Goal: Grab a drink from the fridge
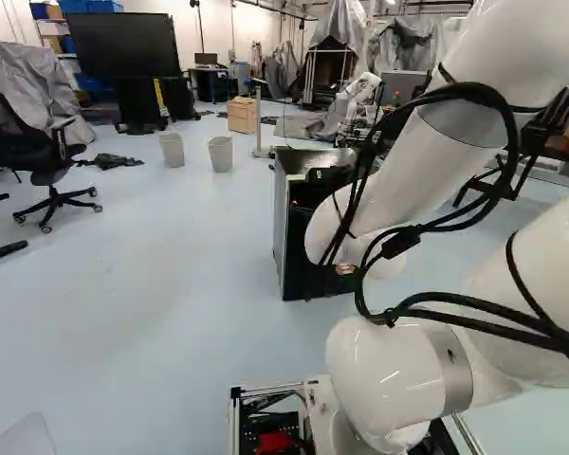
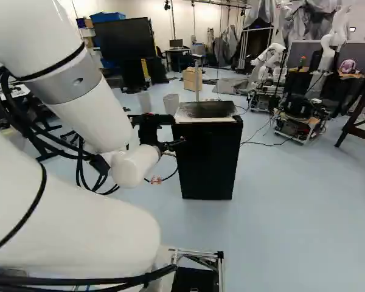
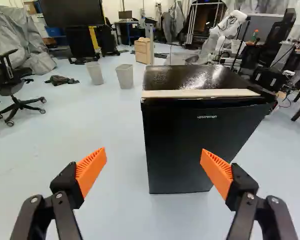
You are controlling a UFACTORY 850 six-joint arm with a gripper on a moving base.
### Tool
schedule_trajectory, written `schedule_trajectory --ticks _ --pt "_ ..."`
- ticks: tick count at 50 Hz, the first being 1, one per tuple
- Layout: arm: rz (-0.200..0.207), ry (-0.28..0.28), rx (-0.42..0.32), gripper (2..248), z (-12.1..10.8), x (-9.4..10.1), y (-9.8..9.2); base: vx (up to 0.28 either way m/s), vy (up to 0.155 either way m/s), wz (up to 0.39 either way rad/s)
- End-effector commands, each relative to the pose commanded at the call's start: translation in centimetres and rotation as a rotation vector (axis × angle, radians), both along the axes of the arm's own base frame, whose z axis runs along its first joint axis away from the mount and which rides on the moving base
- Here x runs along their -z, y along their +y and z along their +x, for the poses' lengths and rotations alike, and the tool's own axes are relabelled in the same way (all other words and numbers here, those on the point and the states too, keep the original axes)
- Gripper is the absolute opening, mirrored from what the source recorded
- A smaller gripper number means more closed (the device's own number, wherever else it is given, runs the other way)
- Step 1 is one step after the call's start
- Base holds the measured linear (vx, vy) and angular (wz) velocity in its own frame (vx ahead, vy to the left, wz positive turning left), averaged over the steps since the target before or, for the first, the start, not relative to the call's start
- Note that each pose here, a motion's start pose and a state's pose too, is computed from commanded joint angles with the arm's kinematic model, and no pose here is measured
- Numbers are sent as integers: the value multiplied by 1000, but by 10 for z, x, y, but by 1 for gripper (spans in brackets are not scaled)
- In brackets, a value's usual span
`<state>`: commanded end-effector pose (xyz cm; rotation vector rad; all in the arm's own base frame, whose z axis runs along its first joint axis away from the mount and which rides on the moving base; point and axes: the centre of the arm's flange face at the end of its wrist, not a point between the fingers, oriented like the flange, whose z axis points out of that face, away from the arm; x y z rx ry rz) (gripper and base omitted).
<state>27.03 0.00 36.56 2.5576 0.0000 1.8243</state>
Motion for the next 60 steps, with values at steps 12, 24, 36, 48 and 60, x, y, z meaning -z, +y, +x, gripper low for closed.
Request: schedule_trajectory --ticks 12,24,36,48,60 --pt "0 0 0 247 0 0 0 49 1 -4" --pt "4 0 -8 247 0 0 4 0 0 0" --pt "20 4 -9 247 8 -1 13 0 0 0" --pt "48 4 24 247 24 -4 21 0 0 0" --pt "79 -9 64 247 30 -6 30 0 0 0"
